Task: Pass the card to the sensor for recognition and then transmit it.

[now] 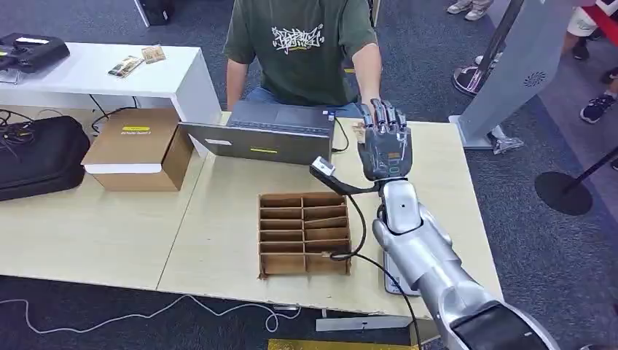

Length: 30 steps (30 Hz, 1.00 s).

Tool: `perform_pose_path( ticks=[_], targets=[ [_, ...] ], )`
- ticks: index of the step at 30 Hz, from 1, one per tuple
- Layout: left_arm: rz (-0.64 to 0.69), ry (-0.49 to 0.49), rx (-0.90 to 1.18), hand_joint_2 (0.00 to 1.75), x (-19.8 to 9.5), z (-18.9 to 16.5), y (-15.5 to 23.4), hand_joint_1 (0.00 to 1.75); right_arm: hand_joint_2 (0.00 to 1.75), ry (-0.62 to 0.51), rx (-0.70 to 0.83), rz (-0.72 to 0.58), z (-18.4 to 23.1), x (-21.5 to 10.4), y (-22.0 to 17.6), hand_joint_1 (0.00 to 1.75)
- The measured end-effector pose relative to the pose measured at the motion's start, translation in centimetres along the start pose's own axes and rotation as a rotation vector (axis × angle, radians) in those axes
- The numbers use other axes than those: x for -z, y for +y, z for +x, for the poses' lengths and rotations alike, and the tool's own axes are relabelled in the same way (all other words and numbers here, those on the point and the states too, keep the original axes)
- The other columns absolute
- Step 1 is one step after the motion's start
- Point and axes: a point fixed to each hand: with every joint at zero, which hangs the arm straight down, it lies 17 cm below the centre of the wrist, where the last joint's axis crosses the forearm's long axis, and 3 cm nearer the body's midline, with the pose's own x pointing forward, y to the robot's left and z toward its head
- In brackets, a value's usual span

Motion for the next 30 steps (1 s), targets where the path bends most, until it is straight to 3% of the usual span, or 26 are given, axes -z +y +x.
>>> perform_pose_path(
  ticks=[20, 30],
  targets=[
    [0.003, -0.002, -0.011, 0.0, -0.04, 0.04, 0.26, 0.0, 1.75, -0.016, 0.021, -0.022, 0.53, 0.22, -0.75, 1.75],
    [0.002, -0.001, -0.034, 0.0, -0.04, -0.14, 0.12, 0.0, 1.75, 0.122, 0.348, 0.052, -0.06, -0.09, -0.3, 1.75]
  ],
)
